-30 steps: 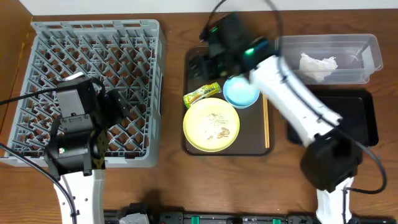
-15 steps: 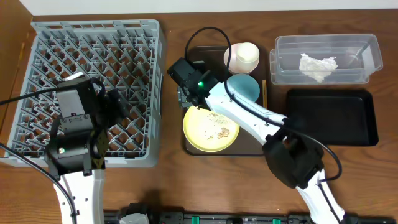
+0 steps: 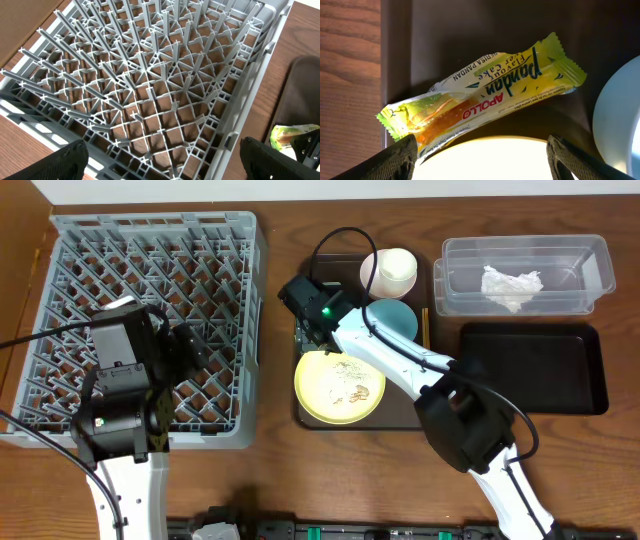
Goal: Sort waste into correct bins and load items into the dishwasher
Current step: 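Grasp the yellow snack wrapper on the tray with the right gripper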
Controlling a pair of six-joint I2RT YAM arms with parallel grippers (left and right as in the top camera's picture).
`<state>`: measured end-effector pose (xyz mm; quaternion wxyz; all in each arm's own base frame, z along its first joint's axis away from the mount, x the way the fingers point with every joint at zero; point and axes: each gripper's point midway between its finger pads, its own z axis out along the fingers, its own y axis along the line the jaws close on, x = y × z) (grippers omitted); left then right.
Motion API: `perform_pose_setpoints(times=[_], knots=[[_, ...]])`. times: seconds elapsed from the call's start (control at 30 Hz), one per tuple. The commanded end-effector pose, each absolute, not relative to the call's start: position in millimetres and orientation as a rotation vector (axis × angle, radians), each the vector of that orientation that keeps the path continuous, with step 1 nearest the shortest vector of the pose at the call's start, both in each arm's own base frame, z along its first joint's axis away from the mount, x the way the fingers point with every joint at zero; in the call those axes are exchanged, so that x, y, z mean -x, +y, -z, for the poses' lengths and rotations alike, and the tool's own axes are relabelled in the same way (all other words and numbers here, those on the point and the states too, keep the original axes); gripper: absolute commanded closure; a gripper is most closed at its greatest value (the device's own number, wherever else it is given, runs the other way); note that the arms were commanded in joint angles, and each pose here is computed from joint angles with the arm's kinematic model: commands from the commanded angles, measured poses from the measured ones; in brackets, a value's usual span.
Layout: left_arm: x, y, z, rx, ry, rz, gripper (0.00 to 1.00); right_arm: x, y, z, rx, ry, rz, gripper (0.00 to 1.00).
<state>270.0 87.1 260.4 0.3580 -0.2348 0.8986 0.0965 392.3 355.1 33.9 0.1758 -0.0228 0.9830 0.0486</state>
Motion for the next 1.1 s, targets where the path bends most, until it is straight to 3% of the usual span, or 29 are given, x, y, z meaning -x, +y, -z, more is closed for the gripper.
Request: perform_pose_setpoints(times=[0.0,0.77,0.9,1.07], knots=[[-271,90,-269,0.628,2.292,-0.253,0.02,-395,354,-29,0.038,2.778,-0.123,0.19],[-271,90,-269,0.628,2.292,-0.253,0.02,-415,342,0,-0.055,2.766,-0.090,0.18],[-271,90,-269,0.628,2.292,-0.253,0.02,-416,342,0,-0.058,2.763,-0.093,0.31],[-271,90,-269,0.628,2.292,-0.253,0.02,-416,342,0,-0.058,2.762,-0.095,0.61]])
